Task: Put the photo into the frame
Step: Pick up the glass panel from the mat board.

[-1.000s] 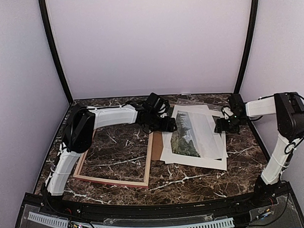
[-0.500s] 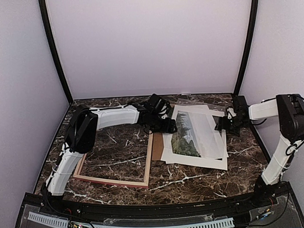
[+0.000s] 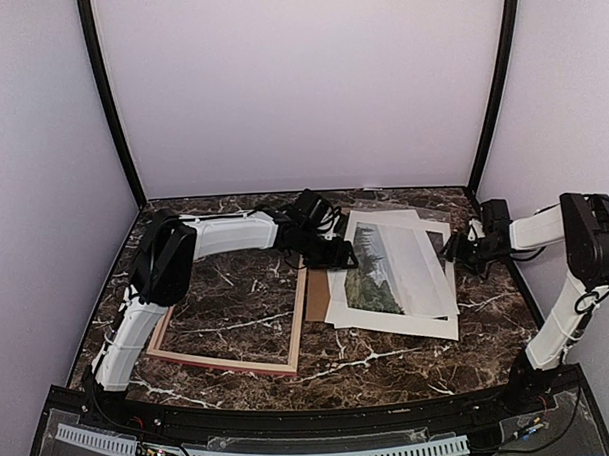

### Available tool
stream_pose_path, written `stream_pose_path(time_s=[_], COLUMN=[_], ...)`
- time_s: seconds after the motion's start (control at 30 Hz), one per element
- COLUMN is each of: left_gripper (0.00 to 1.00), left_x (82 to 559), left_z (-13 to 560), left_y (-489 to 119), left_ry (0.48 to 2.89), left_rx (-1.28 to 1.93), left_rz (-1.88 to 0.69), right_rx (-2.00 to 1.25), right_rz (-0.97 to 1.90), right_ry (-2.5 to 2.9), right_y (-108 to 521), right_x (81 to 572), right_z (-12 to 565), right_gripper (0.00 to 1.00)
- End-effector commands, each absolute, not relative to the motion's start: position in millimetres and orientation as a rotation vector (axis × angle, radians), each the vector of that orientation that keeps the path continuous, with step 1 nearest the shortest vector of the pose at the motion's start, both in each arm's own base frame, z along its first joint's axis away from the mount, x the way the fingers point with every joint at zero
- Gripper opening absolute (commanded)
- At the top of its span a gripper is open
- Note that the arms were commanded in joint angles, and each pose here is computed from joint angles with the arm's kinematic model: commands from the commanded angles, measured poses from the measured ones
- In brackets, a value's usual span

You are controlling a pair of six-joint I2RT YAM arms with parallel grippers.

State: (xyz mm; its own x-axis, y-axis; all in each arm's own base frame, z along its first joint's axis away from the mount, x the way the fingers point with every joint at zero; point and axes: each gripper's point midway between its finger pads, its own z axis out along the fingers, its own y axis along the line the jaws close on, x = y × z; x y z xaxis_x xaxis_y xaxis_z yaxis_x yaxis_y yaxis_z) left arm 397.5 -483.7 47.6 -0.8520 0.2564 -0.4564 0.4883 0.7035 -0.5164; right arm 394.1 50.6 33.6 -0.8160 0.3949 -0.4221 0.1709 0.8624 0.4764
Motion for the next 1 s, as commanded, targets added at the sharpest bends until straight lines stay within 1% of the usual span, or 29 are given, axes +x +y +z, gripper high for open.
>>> stream_pose_path(time_s=[0.0,0.2,0.47,0.77,0.97], left_gripper=[0.64,0.63,0.62,0.62,0.62], left_x=[376.2,373.9,374.0,373.7,373.9], left_z=[65.8,59.8,49.4,42.9,42.4], left_y=[-502.7,-501.2,-494.2,-489.1,-487.2], left_ry=[2.523,2.53,2.551,2.563,2.561], left_rx=[0.628,0.627,0.622,0.624,0.627], left_rz=[-1.101,-1.104,-1.051,-1.012,-0.998], right_rx=[0.492,0.477,0.415,0.338,0.291], right_rz=[0.699,0.764,0.768,0.764,0.794], right_ry=[2.572,2.519,2.492,2.461,2.44], right_y=[56.2,51.8,50.6,52.0,55.8], right_x=[367.5,363.3,363.4,365.8,366.2], right_z=[20.5,34.2,50.0,71.3,86.6], right_gripper=[0.62,0.56,0.55,0.49,0.42])
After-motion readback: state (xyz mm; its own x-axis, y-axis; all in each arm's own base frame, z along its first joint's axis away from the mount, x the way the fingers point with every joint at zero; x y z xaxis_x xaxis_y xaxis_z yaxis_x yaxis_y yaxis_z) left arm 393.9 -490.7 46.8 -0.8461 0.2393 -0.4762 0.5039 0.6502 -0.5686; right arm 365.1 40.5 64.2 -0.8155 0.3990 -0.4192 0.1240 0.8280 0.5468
